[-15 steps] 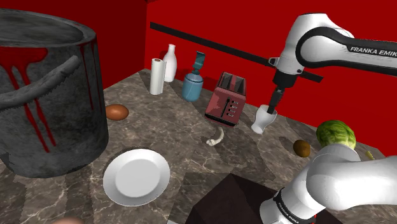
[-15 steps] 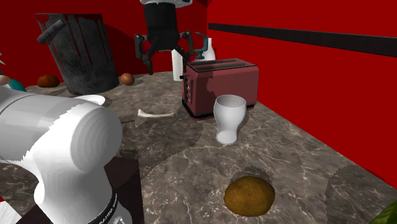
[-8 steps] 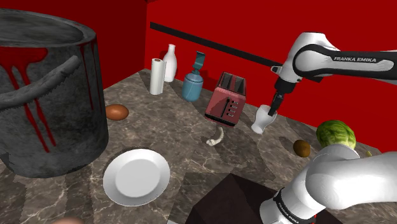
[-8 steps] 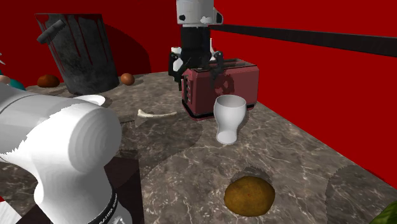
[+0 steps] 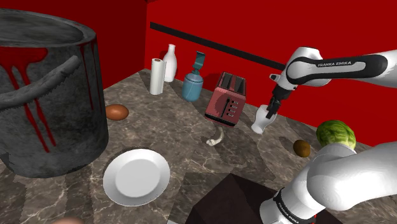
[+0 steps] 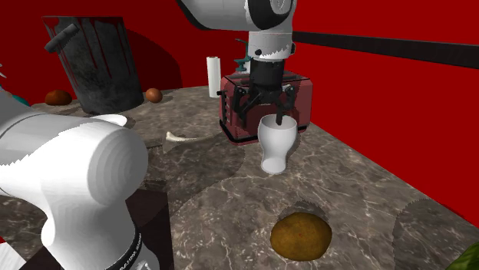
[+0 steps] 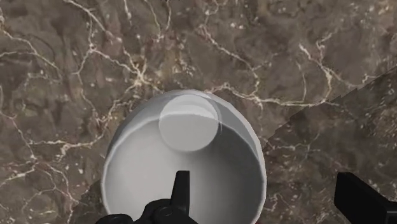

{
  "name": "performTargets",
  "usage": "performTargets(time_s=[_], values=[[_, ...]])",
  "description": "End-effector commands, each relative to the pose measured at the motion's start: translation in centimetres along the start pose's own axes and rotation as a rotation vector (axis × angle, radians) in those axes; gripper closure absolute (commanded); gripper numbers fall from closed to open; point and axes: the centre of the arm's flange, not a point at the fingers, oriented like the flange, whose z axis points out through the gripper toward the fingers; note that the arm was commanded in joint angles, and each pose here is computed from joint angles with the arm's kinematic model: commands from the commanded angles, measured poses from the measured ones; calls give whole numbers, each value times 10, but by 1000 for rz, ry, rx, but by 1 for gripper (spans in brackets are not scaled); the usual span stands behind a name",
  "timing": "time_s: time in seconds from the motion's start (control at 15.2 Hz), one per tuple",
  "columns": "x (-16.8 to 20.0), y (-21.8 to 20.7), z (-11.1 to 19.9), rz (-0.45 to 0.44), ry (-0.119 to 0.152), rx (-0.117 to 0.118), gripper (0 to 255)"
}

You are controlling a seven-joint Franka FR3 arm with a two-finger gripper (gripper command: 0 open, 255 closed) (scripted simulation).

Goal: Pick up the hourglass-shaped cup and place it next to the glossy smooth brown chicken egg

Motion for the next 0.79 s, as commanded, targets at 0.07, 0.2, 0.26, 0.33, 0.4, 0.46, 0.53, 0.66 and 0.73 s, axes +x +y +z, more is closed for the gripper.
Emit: performTargets(time_s=[0.07, 0.2, 0.26, 0.33, 0.4, 0.46, 0.53, 0.66, 0.73], values=[[0, 0, 16, -2, 2, 0, 0], [0, 0, 27, -2, 2, 0, 0], [0, 0, 30, -2, 2, 0, 0], [0, 0, 30, -2, 2, 0, 0], [0, 0, 30, -2, 2, 0, 0], [0, 0, 30, -2, 2, 0, 0], [0, 0, 30, -2, 2, 0, 0], [0, 0, 30, -2, 2, 0, 0], [0, 0, 30, -2, 1, 0, 0]])
